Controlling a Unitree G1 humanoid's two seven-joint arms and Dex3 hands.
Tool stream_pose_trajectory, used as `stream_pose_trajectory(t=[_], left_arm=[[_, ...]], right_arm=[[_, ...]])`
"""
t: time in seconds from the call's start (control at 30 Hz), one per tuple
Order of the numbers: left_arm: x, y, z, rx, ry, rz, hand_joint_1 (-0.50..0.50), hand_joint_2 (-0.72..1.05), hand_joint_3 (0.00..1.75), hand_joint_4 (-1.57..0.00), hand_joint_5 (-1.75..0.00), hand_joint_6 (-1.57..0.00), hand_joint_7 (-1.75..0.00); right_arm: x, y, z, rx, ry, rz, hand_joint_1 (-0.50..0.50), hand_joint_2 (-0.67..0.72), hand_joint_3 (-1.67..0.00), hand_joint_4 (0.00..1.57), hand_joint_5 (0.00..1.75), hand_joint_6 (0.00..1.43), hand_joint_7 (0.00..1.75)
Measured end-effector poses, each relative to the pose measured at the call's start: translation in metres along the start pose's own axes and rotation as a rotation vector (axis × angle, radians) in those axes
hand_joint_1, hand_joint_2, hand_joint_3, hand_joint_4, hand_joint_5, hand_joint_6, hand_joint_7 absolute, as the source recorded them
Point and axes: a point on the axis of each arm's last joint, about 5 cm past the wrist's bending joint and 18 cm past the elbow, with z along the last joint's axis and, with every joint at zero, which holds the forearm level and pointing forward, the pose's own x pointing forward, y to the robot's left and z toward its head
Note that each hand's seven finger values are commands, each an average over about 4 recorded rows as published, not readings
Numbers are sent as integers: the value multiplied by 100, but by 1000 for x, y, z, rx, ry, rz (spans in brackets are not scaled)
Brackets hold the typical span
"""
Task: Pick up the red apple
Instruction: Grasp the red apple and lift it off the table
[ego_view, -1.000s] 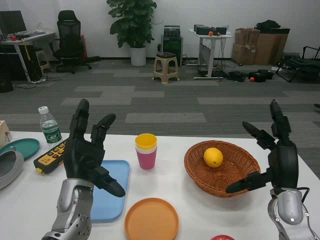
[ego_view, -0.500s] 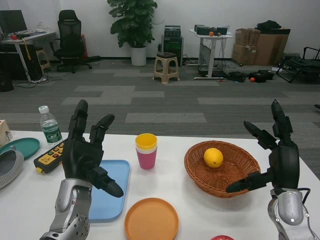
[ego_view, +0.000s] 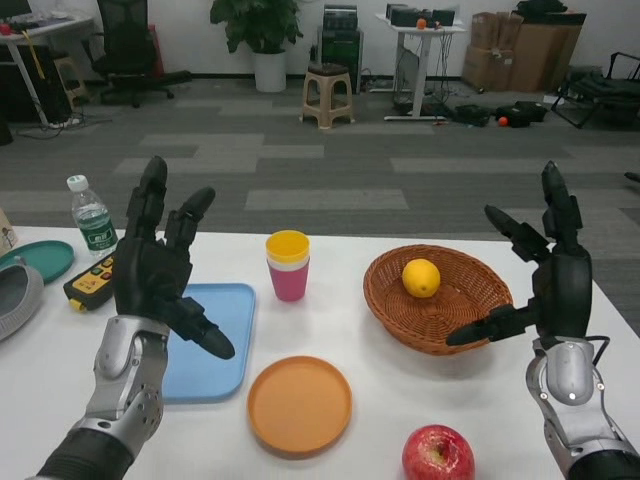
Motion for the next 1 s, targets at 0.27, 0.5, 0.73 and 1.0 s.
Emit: stream_pose_trajectory(t=[0.27, 0.5, 0.73, 1.0], left_arm=[[0, 3, 1, 19, -3, -8, -50, -64, 0, 0, -72, 0, -7], [0, 4, 2, 21, -4, -5, -50, -64, 0, 0, -72, 0, -7], [-1, 6, 0, 17, 30, -20, -50, -64, 0, 0, -62, 0, -7], [-2, 7, 0, 16, 45, -28, -50, -64, 0, 0, -62, 0, -7]], right_arm=[[0, 0, 0, -1, 0, 0, -29, 34, -4, 69, 0, 0, 0], [0, 0, 0, -1, 0, 1, -30, 34, -8, 68, 0, 0, 0], [1, 0, 0, -2, 3, 45, -32, 34, -2, 60, 0, 0, 0], [7, -4, 4, -25, 14, 134, -33, 28, -4, 49, 0, 0, 0]])
